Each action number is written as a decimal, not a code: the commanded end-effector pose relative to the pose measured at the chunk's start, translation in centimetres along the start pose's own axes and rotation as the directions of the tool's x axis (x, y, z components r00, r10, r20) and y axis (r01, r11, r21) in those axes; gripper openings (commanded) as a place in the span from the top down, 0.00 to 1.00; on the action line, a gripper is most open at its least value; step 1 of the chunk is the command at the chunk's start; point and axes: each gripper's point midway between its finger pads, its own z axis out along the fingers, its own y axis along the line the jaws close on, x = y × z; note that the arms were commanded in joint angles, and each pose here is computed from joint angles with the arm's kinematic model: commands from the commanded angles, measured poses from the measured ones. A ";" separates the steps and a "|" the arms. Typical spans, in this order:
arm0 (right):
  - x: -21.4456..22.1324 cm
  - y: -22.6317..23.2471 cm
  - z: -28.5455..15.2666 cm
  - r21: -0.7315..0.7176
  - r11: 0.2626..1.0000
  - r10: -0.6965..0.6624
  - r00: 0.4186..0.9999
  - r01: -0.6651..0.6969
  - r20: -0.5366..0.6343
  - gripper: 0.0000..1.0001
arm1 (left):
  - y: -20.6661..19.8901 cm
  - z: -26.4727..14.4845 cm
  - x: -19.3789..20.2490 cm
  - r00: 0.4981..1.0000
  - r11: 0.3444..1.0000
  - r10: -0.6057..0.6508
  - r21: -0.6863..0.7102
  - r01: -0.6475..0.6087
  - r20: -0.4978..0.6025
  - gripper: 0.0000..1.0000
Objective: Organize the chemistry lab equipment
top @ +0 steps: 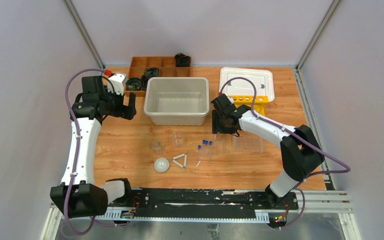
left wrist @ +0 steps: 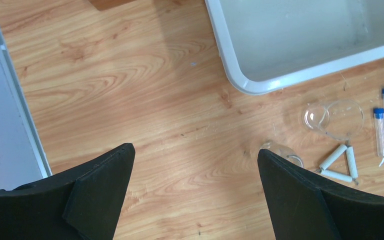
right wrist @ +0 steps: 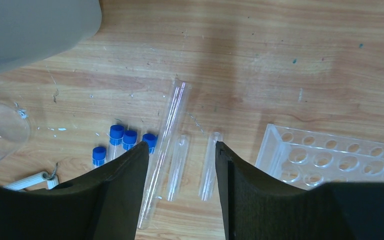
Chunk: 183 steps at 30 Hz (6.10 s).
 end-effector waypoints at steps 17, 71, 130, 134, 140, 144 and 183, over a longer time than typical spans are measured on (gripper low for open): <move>1.1 1.2 5.7 0.027 0.998 0.050 0.999 -0.050 0.006 0.57 | -2.0 -1.7 -0.9 0.999 0.996 -0.016 0.087 0.011 0.049 0.00; -14.9 26.1 -23.5 -0.589 0.788 0.274 0.755 0.178 0.596 1.00 | -17.7 -6.8 0.1 0.997 0.661 -0.079 0.750 0.037 0.020 0.13; -10.9 25.1 -21.5 -0.672 0.682 -0.057 0.937 0.289 0.345 1.00 | -15.8 -5.5 1.3 0.979 0.745 0.106 0.639 -0.194 0.174 0.64; -15.1 18.1 -21.7 -0.433 0.836 -0.073 0.849 0.339 0.524 1.00 | -14.9 -5.3 0.8 0.980 0.788 0.109 0.587 -0.186 0.165 0.00; -20.5 3.9 -24.5 0.076 0.977 -0.185 0.614 0.200 0.767 1.00 | -14.0 -5.1 -0.1 0.987 0.831 0.081 0.537 -0.145 0.140 0.00; -21.5 -3.5 -24.9 0.144 0.990 -0.126 0.537 0.009 0.834 0.90 | -13.6 -4.9 -0.7 0.989 0.847 0.069 0.517 -0.128 0.132 0.00; -20.9 -12.9 -9.0 0.216 0.966 -0.095 0.585 -0.141 0.805 1.00 | -12.4 -4.7 -1.5 0.989 0.883 0.069 0.453 -0.122 0.130 0.00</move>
